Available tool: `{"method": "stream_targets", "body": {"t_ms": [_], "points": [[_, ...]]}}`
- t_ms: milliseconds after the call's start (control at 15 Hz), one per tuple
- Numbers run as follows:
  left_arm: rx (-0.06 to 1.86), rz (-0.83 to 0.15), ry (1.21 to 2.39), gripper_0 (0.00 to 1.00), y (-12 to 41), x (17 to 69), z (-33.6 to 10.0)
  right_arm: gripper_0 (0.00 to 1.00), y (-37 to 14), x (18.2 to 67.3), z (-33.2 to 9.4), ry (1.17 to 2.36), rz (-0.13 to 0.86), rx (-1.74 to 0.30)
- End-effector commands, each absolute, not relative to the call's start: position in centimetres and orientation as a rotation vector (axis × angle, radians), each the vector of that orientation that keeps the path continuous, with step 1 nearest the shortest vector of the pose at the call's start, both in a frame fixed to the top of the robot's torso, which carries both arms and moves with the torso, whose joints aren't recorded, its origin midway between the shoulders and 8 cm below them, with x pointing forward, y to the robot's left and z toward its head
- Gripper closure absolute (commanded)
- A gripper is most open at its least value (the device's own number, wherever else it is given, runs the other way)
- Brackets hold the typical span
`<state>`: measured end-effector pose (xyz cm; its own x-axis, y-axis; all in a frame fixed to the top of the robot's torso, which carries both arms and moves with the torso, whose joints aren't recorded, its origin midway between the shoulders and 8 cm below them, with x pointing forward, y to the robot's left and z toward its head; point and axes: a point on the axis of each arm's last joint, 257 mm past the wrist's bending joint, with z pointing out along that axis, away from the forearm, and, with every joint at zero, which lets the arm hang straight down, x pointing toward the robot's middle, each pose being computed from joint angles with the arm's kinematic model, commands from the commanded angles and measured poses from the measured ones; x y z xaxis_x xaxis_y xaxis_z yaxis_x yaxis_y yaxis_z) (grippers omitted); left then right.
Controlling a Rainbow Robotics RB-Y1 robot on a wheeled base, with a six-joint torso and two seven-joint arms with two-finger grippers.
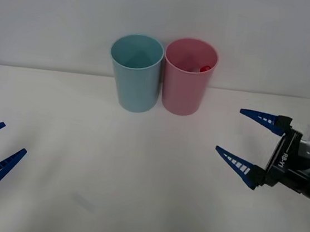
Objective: Grasp the object on the table and drop it into the matching bin: aluminum can to the light blue bin, PET bottle to the pink bin.
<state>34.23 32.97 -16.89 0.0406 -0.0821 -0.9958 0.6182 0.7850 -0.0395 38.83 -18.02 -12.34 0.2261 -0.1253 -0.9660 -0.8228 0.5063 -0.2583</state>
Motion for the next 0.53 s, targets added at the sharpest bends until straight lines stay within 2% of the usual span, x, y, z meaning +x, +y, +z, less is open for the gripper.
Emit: {"method": "stream_targets", "body": {"t_ms": [67, 533], "points": [[0.465, -0.567, 1.441, 0.00, 33.0, 34.2, -16.9, 0.00, -20.0, 36.0, -14.1, 1.311, 0.615, -0.982], [0.465, -0.567, 1.441, 0.00, 33.0, 34.2, -16.9, 0.00, -22.2, 31.1, -17.2, 1.415, 0.598, -0.953]]}}
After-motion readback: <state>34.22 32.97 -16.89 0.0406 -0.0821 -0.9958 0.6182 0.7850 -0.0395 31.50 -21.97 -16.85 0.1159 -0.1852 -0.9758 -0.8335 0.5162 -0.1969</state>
